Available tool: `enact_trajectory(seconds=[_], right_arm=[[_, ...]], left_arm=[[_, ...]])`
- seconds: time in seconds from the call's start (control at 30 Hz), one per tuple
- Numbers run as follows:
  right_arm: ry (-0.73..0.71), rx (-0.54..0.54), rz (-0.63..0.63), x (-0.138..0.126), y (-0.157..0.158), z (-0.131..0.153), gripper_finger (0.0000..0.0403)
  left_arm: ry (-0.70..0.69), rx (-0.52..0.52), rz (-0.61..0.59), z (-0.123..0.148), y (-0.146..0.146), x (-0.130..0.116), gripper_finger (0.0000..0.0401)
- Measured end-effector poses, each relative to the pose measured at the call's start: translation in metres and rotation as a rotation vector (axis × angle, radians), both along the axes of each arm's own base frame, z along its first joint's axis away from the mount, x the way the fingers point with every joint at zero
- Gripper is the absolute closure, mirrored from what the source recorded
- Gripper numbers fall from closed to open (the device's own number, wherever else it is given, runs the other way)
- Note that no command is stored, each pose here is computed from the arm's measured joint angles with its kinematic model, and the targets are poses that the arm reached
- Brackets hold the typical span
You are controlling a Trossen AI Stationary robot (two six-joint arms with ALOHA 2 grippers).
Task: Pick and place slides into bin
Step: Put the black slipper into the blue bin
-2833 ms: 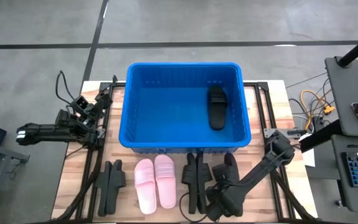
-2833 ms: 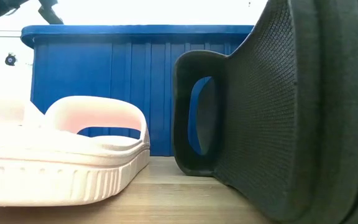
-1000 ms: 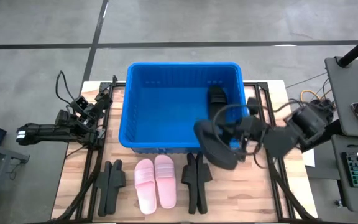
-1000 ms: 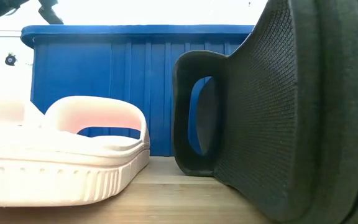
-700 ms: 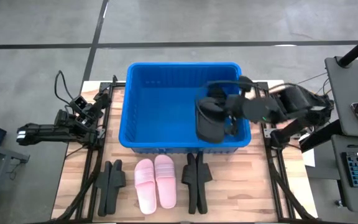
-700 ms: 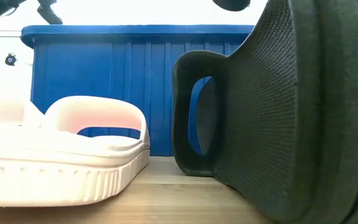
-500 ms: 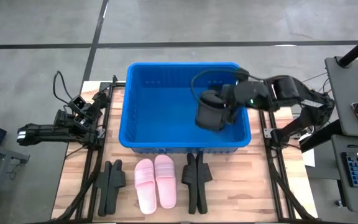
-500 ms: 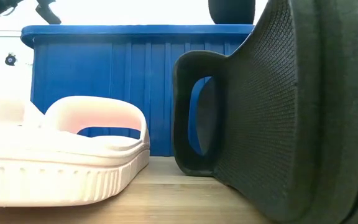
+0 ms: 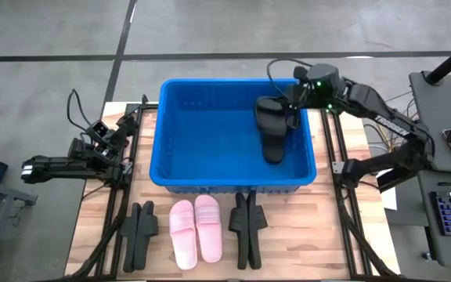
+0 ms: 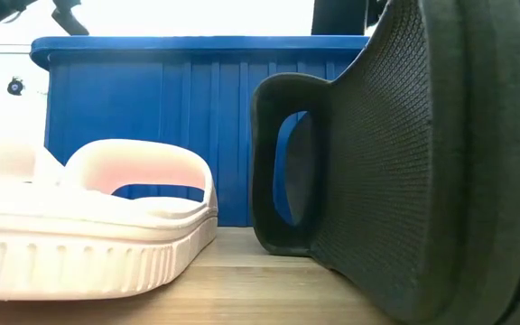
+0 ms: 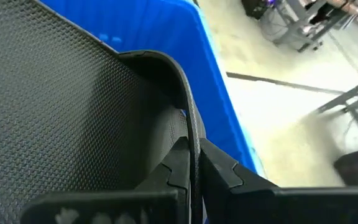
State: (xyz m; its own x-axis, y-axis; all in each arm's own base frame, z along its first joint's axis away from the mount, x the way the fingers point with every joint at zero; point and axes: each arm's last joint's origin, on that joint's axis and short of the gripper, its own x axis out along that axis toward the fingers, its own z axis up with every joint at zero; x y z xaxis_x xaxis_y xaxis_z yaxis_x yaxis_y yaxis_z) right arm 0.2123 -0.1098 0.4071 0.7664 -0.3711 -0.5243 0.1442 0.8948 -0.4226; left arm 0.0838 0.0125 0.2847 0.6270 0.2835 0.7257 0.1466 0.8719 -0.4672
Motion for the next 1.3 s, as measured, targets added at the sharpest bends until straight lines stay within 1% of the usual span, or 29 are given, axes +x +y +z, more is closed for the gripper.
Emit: enact_trajectory(seconds=[0.1,0.27,0.37,0.43,0.57,0.7,0.77,0.87,1.03,1.13,1.3], right_arm=[[0.048,-0.051,0.017,-0.003,-0.009,-0.02,0.0391],[0.181,-0.075,0.029,-0.005,-0.022,-0.053,0.0391],[0.259,-0.102,-0.021,-0.004,-0.031,-0.075,0.0391],[0.295,-0.137,-0.029,-0.001,-0.035,-0.088,0.0391],[0.348,-0.213,0.033,0.005,-0.039,-0.109,0.0391],[0.44,-0.213,0.081,0.005,-0.042,-0.13,0.0391],[0.49,-0.232,0.109,0.005,-0.044,-0.138,0.0391],[0.533,-0.262,0.13,0.008,-0.048,-0.147,0.0391],[0.552,-0.383,0.144,0.017,-0.055,-0.15,0.0391],[0.577,-0.38,0.155,0.016,-0.059,-0.154,0.0391],[0.595,-0.34,0.145,0.01,-0.068,-0.165,0.039]], left_arm=[[0.001,-0.014,0.016,0.0,0.001,0.0,0.0218],[0.022,0.002,0.095,0.0,0.002,0.0,0.0218],[0.022,-0.015,0.113,-0.001,0.002,-0.001,0.0218],[0.029,-0.004,0.127,-0.001,0.002,0.0,0.0218],[0.04,0.012,0.147,-0.001,0.002,0.0,0.0218],[0.045,0.013,0.147,-0.001,0.002,0.001,0.0218],[0.045,0.013,0.147,-0.001,0.002,0.001,0.0218],[0.052,0.013,0.147,-0.002,0.003,0.002,0.0218],[0.066,0.014,0.147,-0.002,0.003,0.004,0.0218],[0.072,0.014,0.147,-0.003,0.003,0.006,0.0218],[0.085,0.013,0.146,-0.004,0.003,0.008,0.0218]])
